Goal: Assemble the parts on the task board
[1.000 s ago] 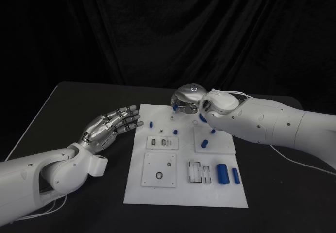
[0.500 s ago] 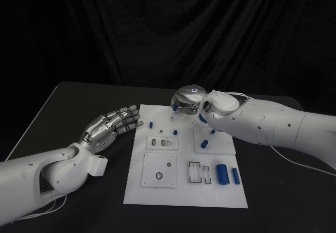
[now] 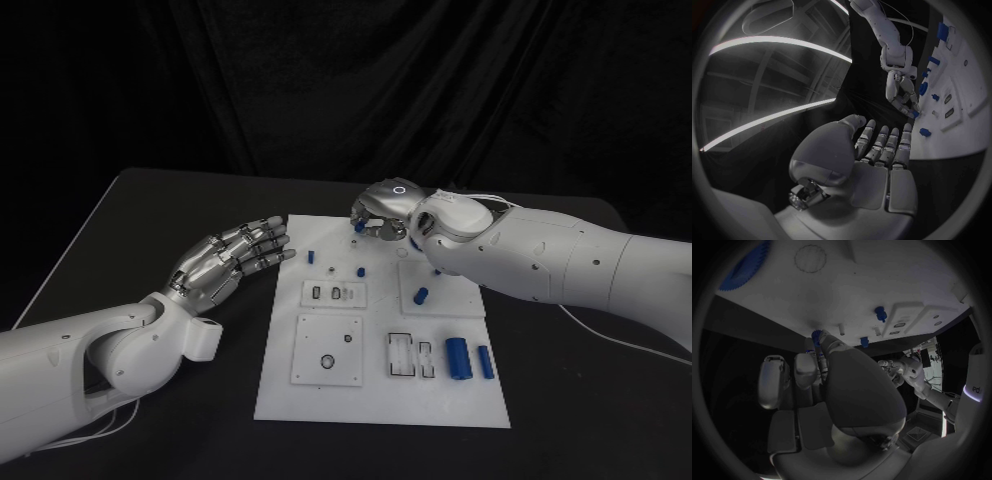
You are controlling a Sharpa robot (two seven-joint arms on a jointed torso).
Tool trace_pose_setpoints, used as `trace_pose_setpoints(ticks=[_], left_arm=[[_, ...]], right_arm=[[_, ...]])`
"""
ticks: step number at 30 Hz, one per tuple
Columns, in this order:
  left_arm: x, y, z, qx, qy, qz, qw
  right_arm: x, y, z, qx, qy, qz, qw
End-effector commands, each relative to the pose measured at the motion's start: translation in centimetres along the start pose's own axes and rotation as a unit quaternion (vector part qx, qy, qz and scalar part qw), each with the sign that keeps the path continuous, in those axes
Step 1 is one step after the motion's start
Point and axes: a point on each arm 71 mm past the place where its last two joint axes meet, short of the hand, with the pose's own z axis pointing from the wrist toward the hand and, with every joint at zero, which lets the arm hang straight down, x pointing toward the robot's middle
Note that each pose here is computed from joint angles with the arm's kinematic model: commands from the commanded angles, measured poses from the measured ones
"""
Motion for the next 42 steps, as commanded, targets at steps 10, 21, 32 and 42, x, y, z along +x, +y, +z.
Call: trace_pose_setpoints(ticks=[10,21,32,42], left_arm=[[0.11,-0.9,0.04,0.067,0.008,-0.005,0.998],[0.09,-0.86,0.07,0.065,0.009,-0.006,0.998],[-0.23,-1.18,-0.53,0.065,0.002,-0.004,0.998],[-0.34,-1.31,-0.81,0.064,-0.001,-0.002,0.998]], right_arm=[[0.4,-0.1,-0.1,0.01,0.018,-0.001,1.0],[0.2,-0.7,-0.1,0.027,0.002,-0.003,1.0],[-3.7,-2.7,-2.8,0.024,-0.039,-0.008,0.999],[-6.5,-6.0,-9.0,0.061,-0.011,-0.009,0.998]])
